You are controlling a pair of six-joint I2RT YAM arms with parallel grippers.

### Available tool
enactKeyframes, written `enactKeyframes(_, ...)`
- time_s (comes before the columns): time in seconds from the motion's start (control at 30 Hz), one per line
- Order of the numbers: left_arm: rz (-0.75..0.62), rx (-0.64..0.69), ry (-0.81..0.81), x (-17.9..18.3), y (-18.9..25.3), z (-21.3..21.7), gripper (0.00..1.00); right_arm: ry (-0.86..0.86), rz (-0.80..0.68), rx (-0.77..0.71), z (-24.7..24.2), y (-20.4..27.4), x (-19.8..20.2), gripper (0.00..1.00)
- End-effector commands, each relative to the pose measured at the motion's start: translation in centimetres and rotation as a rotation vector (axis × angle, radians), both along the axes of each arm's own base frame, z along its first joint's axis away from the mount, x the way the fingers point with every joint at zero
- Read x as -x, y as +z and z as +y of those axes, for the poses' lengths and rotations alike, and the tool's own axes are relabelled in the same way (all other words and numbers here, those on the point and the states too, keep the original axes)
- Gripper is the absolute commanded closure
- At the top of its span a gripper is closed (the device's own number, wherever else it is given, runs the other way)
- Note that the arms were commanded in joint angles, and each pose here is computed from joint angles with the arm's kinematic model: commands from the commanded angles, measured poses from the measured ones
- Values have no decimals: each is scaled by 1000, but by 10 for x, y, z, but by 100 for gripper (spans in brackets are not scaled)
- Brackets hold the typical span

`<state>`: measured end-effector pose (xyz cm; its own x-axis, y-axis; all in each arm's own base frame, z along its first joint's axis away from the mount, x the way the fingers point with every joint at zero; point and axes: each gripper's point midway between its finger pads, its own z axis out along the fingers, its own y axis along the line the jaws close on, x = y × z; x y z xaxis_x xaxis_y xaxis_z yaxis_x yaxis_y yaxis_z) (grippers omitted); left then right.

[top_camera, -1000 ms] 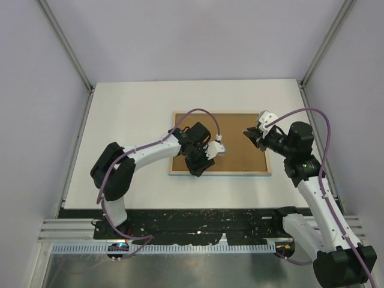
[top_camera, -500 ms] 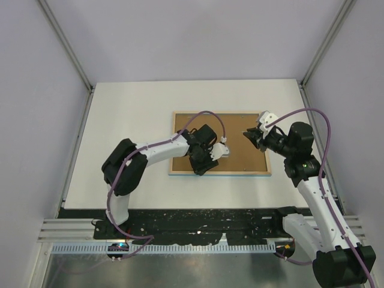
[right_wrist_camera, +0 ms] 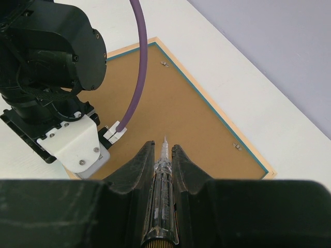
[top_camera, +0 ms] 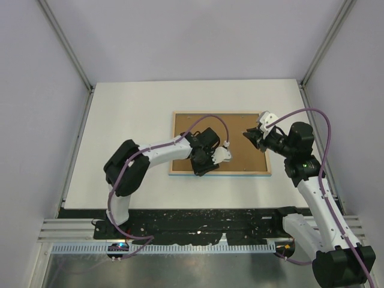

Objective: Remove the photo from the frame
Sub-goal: Adjust the photo frame at the center of the board.

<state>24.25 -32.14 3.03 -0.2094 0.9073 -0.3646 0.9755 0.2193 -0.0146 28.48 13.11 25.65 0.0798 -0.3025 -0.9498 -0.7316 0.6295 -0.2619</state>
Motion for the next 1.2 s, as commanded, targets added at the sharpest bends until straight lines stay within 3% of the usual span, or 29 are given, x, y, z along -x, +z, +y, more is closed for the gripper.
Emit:
enactKeyframes(0.0,-23,-70,-35,2,-2,17,59,9,-53,-17,1,15,1,92)
enactKeyframes(0.23,-52,-150,-64,5,-2,42,67,12,-52,-19,1,16,2,92)
enactKeyframes(0.4,-120,-232,-66,-4,-1,69,78,11,-54,-20,1,17,2,92)
enactKeyframes(0.87,-195,-308,131,-62,21,152,85,21,-52,-26,3,18,4,92)
enactKeyframes(0.97,-211,-300,170,-72,28,162,81,21,-52,-25,3,18,4,92)
enactKeyframes(1.17,-193,-194,182,-69,51,145,57,21,-49,-27,3,18,4,92)
